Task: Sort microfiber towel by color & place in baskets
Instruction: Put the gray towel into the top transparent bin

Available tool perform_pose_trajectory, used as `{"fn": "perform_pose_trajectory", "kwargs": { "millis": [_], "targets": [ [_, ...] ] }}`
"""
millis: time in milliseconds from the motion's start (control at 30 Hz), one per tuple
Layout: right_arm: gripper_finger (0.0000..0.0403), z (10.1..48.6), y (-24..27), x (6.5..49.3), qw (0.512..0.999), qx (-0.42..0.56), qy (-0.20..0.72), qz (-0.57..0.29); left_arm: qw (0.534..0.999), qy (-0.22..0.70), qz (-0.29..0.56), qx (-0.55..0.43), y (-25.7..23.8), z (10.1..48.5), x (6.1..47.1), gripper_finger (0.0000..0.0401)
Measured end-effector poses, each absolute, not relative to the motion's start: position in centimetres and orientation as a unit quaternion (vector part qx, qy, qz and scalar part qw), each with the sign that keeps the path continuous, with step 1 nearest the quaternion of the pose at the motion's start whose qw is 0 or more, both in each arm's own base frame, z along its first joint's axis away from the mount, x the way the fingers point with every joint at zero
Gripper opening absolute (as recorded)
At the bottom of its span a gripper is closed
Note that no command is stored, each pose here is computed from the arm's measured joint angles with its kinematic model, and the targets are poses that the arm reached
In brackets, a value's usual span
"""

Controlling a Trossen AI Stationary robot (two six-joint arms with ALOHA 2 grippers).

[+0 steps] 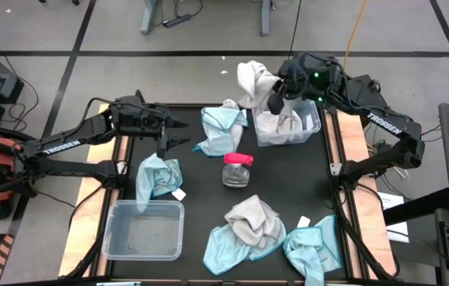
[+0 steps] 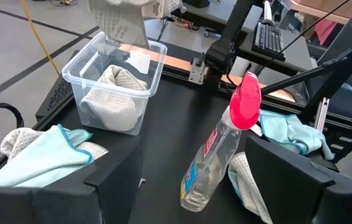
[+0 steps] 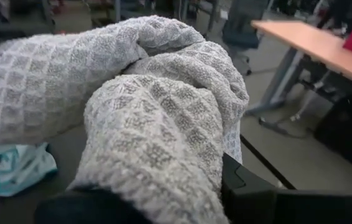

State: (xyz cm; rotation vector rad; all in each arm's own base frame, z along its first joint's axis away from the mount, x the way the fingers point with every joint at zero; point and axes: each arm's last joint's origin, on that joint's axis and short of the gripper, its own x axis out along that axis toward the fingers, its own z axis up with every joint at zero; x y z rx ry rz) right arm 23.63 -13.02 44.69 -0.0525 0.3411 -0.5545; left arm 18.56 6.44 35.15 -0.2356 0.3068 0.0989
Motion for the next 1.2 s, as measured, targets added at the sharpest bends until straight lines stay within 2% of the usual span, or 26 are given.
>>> {"fn": "perform_pose_trajectory", "kwargs": {
  "millis": [600,1200],
  "targets": [
    [0.0004,42.5,-15.4,21.4,0.908,0.004,0.284,-0.309,0.980,0.153,0.049,-0.118,6.4,35.1,18.6,0.0287],
    [0.0004,36.9,-17.5,22.1,0.851,0.046,0.423,-0.308,0.980,0.154,0.049,-0.117,6.4,35.1,18.6,0.0287]
  ]
}}
